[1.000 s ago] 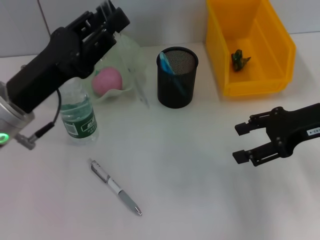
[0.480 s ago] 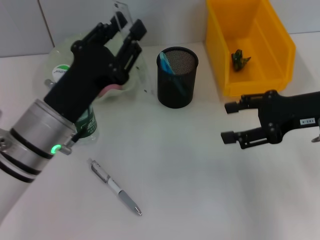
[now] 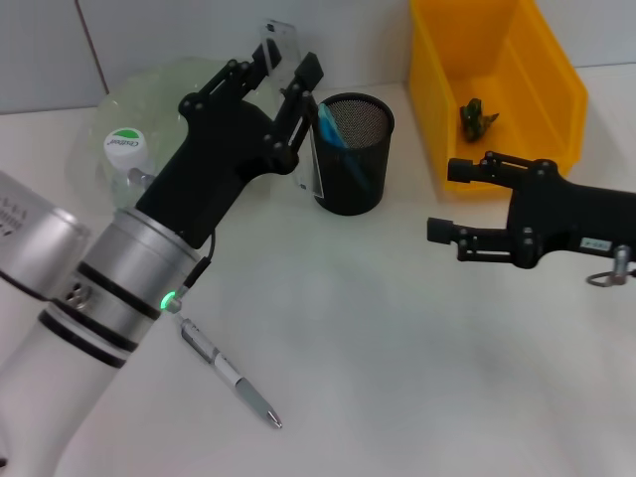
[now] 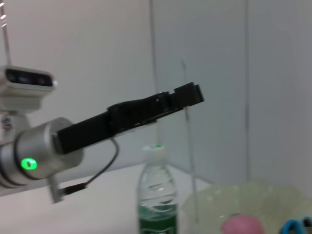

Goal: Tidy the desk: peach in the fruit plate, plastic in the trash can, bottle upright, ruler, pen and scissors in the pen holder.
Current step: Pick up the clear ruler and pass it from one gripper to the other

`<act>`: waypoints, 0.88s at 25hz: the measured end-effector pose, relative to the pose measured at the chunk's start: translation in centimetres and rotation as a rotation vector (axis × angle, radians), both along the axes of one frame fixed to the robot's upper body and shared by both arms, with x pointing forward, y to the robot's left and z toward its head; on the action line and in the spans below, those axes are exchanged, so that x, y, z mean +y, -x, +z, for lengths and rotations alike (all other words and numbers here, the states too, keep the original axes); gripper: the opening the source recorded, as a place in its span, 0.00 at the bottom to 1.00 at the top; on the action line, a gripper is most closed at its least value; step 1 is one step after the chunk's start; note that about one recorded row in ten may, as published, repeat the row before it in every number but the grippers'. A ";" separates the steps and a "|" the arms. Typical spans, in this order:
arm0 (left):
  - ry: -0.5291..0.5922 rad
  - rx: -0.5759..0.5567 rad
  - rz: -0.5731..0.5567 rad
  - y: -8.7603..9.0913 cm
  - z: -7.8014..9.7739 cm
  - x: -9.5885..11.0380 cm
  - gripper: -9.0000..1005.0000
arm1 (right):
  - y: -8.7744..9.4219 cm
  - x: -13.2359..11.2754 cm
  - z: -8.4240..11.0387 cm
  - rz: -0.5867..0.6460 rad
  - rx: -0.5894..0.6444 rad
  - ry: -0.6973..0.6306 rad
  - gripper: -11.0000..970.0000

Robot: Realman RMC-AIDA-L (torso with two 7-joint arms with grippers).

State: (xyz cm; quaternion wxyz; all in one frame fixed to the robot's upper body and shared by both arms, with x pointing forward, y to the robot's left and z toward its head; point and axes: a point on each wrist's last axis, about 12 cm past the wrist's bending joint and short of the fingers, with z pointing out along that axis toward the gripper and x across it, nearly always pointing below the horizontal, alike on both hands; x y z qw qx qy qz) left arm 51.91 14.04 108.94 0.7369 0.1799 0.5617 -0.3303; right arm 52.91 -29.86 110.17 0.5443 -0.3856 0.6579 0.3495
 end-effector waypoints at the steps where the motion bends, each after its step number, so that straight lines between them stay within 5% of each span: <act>1: -0.014 0.003 0.007 -0.1 0.0 -0.4 0.40 | 0.0 0.1 -0.5 -0.020 -0.015 -0.007 0.78; 13: -0.046 0.015 0.045 -0.3 0.1 -1.4 0.40 | 0.1 3.0 -3.7 -0.148 -0.184 -0.096 0.77; 22: -0.058 0.008 0.049 0.0 0.0 -2.0 0.40 | -0.1 6.2 -4.7 -0.116 -0.151 -0.143 0.77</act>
